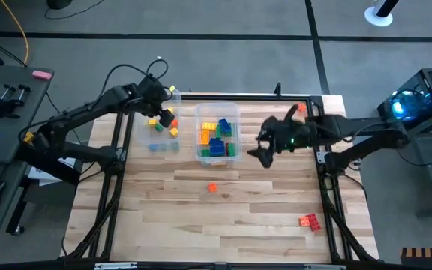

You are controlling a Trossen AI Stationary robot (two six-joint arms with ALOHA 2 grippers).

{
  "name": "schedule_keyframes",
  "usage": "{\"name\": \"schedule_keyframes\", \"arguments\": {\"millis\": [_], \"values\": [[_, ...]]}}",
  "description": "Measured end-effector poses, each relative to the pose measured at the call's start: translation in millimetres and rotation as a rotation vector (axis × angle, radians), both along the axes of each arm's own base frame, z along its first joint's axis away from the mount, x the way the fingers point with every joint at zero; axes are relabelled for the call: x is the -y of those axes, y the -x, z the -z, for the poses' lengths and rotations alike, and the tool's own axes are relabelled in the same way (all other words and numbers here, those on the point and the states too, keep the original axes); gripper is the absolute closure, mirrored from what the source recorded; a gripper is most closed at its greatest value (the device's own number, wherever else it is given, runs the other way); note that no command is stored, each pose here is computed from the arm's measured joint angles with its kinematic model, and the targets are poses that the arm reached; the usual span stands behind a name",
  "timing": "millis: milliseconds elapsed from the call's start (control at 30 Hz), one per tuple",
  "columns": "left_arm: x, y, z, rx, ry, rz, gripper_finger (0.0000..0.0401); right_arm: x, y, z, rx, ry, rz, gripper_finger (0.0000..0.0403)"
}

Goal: Sort blocks by size
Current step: Put the orange small game piece into the left transparent bin

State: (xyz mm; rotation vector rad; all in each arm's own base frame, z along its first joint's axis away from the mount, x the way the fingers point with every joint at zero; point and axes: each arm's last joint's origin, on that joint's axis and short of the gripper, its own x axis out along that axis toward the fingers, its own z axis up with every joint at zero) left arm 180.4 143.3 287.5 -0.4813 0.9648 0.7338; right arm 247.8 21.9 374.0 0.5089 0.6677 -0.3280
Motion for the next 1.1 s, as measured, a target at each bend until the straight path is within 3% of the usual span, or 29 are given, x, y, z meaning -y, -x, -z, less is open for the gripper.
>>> {"name": "schedule_keyframes", "arguments": {"millis": [133, 267, 533, 667, 833, 967, 1100], "values": [[4, -5, -10, 0.079, -0.074, 0.056, 0.0122, -28, -1, 20, -0.132, -0.032, 0.099, 0.0073], [5, -10, -26, 0.241, -0.151, 0.151, 0.0122, -63, -19, 52, -0.212, -0.112, 0.258, 0.0073], [-1, -9, -67, 0.63, -0.301, 0.331, 0.0121, -136, -117, 151, -0.139, -0.413, 0.531, 0.0073], [-2, -3, -73, 0.7, -0.295, 0.374, 0.0121, -140, -168, 175, -0.276, -0.379, 0.647, 0.0073], [-3, 0, -74, 0.739, -0.253, 0.429, 0.0121, -132, -208, 190, -0.454, -0.287, 0.761, 0.0073], [-4, 0, -75, 0.756, -0.23, 0.425, 0.0121, -126, -225, 200, -0.488, -0.253, 0.749, 0.0073], [-3, 0, -75, 0.773, -0.202, 0.425, 0.0121, -117, -223, 215, -0.527, -0.255, 0.783, 0.0073]]}}
